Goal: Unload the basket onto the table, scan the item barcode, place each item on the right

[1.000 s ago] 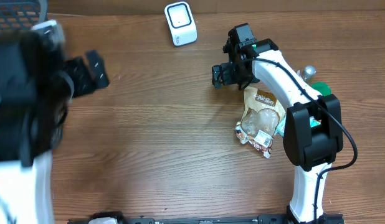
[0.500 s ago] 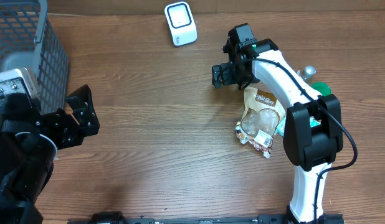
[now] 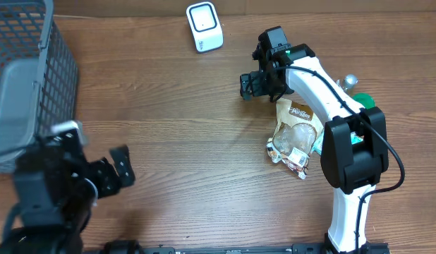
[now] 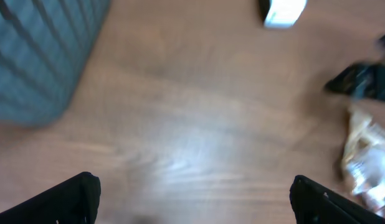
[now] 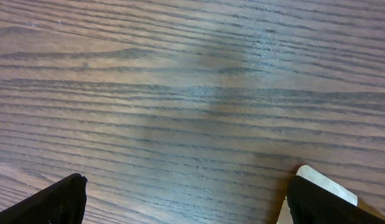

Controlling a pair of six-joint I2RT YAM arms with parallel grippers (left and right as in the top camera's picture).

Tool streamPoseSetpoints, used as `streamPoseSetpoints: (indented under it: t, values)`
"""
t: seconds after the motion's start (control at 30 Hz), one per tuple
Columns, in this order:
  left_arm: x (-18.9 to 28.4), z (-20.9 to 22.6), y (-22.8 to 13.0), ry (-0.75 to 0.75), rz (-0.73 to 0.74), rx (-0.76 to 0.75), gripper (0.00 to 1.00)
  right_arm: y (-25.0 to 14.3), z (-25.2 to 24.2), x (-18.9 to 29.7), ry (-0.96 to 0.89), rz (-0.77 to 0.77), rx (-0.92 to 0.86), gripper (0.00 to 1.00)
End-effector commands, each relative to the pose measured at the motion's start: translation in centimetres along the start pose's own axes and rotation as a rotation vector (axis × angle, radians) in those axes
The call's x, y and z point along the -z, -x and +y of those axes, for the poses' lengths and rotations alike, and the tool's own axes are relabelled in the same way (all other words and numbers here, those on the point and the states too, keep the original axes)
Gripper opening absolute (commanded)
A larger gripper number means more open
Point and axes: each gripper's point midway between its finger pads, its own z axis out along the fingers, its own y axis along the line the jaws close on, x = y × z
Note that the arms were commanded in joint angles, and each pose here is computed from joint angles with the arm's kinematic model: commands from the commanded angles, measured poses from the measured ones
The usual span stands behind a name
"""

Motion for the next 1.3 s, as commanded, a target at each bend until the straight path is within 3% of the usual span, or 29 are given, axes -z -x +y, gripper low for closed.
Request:
streamPoseSetpoints:
  t: [0.0,0.17,0.43,0.63,0.83,1.03,1.27]
  values:
    - [-1.9,1.4,-3.3,0.042,0.056,0.007,0.99,0.9,0.4,0.6,0.010,-0.026,0.004,1.00]
    - [-5.4,2.2,-4.6,0.044,-0.008,0.007,1.00,0.9,0.4,0.6,0.010,-0.026,0.004,1.00]
    - [-7.4,-0.1,-0.9,-0.141,-0.369,0.017,1.00,0.8,0.4,0.5,0.009,-0.026,0.004,1.00]
    - [-3.6,-2.8,3.3,-0.334,-0.762,-0.042,1.00,0.9,0.4,0.6,0.010,-0.026,0.004,1.00]
    - [0.4,-3.4,4.1,-0.431,-1.078,-0.084,1.00,0.8,0.4,0.5,0.010,-0.026,0.004,1.00]
    - [1.4,-2.8,3.1,-0.449,-1.217,-0.092,1.00,0.9,0.4,0.6,0.009,-0.026,0.004,1.00]
    - [-0.8,-2.4,2.0,-0.417,-1.213,-0.122,1.00,0.9,0.4,0.6,0.009,-0.026,0.004,1.00]
